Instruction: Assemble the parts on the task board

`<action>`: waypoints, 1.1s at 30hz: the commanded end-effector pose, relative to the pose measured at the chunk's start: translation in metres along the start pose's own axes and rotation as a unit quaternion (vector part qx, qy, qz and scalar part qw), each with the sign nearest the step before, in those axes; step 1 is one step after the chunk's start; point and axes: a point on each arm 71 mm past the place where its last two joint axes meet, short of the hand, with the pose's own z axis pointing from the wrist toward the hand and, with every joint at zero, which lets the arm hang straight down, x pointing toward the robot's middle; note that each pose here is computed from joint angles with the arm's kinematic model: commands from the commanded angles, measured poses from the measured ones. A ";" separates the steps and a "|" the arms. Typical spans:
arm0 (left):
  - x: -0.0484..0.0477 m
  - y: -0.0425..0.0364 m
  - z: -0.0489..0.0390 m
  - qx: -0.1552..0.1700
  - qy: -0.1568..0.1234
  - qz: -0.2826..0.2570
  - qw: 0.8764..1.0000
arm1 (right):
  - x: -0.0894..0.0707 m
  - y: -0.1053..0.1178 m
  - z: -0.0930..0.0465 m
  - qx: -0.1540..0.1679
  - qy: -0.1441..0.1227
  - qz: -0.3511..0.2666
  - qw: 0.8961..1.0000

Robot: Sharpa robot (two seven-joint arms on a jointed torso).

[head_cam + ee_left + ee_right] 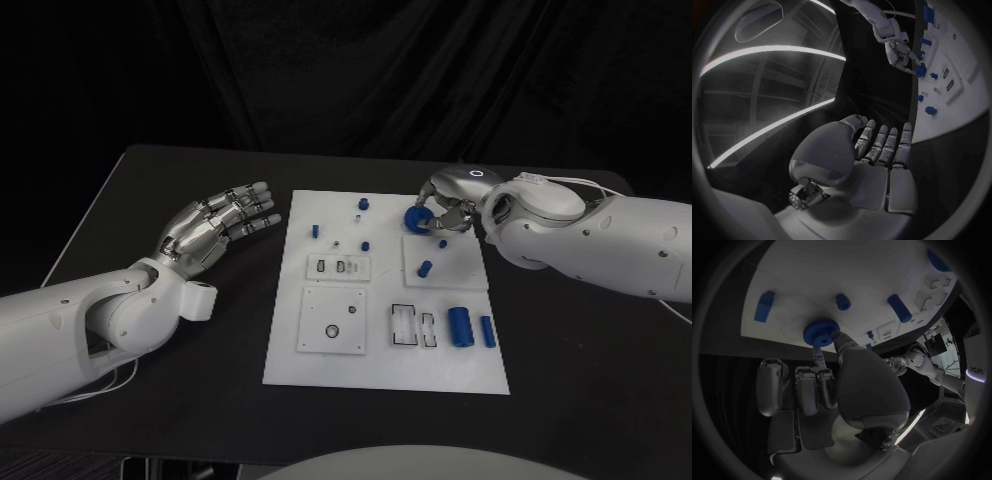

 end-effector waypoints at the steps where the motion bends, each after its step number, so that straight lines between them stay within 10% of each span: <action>1: 0.0019 -0.0110 -0.0005 0.082 0.004 -0.006 0.997 | -0.009 0.013 0.003 -0.023 -0.029 0.003 0.999; 33: 0.0056 -0.0086 0.0040 0.082 0.010 -0.009 0.997 | -0.010 0.077 0.053 -0.092 -0.022 -0.008 0.996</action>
